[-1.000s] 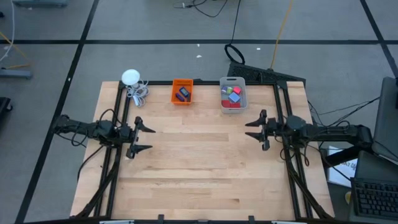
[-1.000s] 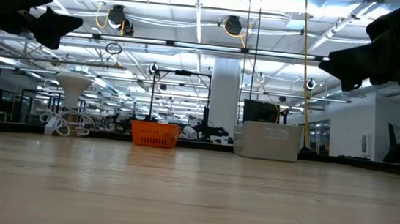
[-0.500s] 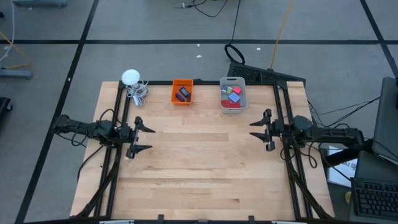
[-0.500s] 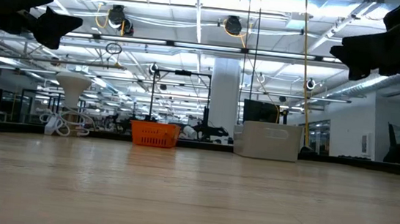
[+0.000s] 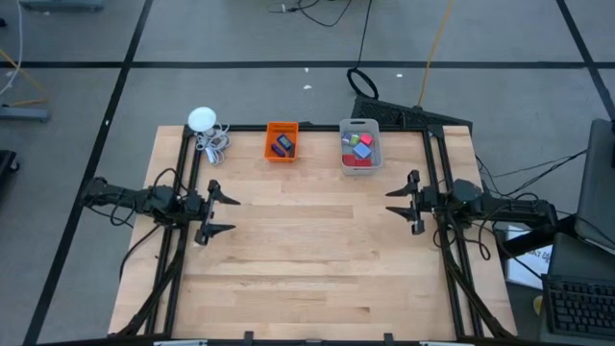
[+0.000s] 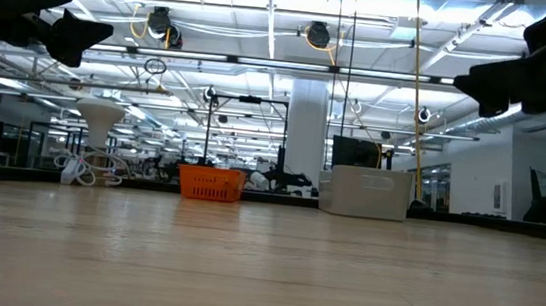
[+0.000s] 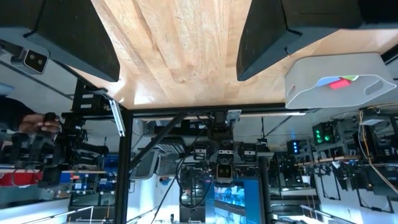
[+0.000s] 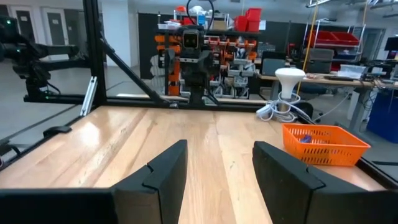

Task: Pick & Place Office items
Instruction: Return to Home Position

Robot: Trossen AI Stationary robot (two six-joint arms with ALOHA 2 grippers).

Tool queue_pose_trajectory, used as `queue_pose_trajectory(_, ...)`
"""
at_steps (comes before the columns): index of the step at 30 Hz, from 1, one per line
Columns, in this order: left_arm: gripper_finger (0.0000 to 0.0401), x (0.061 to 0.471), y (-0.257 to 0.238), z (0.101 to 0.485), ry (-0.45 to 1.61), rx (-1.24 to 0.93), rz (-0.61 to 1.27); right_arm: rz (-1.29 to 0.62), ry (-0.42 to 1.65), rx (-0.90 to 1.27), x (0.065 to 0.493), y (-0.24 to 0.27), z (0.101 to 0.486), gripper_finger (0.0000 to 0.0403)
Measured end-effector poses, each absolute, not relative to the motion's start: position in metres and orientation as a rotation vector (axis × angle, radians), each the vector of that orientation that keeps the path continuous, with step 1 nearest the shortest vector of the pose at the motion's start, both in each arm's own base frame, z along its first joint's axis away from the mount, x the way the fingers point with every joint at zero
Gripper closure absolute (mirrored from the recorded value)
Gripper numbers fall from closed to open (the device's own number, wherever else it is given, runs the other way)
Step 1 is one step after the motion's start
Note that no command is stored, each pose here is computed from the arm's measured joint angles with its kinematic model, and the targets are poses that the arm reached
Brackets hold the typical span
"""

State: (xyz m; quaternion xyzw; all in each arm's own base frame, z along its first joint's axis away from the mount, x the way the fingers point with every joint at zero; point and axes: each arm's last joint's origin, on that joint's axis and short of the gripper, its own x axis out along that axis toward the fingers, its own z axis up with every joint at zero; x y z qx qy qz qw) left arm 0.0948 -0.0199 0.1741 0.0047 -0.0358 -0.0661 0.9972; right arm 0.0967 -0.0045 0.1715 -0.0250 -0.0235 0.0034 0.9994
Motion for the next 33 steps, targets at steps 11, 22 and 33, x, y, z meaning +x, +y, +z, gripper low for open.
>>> queue_pose_trajectory(11,0.009,0.0948,-0.0199,0.1741,-0.072,0.009,-0.132,0.005,-0.03,-0.068,0.0971,-0.0046,0.17,0.0232)
queue_pose_trajectory(22,0.0074,0.0948,-0.0199,0.1742,-0.072,0.009,-0.132,0.007,-0.029,-0.068,0.0971,-0.0045,0.1699,0.0232)
queue_pose_trajectory(33,0.0091,0.0948,-0.0199,0.1742,-0.072,0.009,-0.132,0.007,-0.028,-0.067,0.0971,-0.0045,0.1697,0.0232)
